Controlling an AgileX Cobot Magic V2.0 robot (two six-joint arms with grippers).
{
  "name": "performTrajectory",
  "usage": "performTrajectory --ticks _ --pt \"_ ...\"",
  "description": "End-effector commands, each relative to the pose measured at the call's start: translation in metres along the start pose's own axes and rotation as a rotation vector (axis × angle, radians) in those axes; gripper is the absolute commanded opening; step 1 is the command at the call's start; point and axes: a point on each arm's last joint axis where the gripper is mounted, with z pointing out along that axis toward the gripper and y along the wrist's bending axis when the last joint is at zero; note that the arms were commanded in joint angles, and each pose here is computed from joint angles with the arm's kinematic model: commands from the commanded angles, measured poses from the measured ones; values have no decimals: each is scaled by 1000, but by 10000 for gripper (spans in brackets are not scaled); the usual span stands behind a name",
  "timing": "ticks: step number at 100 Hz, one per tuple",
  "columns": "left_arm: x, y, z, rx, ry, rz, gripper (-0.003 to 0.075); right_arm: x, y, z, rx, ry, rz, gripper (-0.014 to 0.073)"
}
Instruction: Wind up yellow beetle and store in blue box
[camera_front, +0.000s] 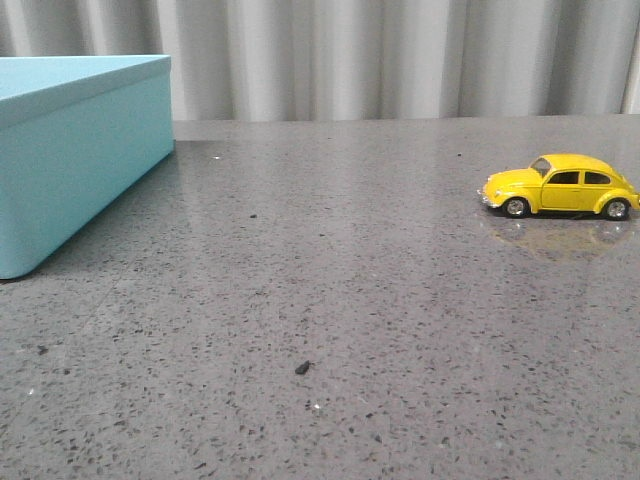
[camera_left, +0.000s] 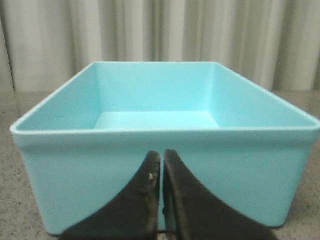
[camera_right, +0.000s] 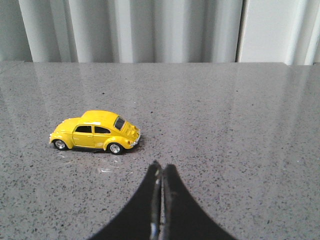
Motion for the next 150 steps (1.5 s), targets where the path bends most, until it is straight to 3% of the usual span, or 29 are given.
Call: performTrajectory --ticks 1,21,47,74,96,114,150 --pt "-29 -3 1 17 -100 -13 -22 -30 -1 1 9 -70 3 -61" --pt "-62 -5 11 11 -83 0 -21 -67 -2 17 6 25 3 -61" --pt "-91 -8 29 10 -62 0 -21 -119 0 66 -35 371 -62 -61" --pt "-102 -9 35 10 -62 0 -21 -166 37 138 -211 521 -121 -61" --pt "-102 -9 35 10 -62 0 -21 -171 56 197 -226 779 -91 -61" --pt "-102 -9 35 10 -62 0 -21 -168 65 234 -222 903 -56 -61" --pt "-103 -9 35 12 -70 1 -21 -135 75 267 -231 1105 -44 -60"
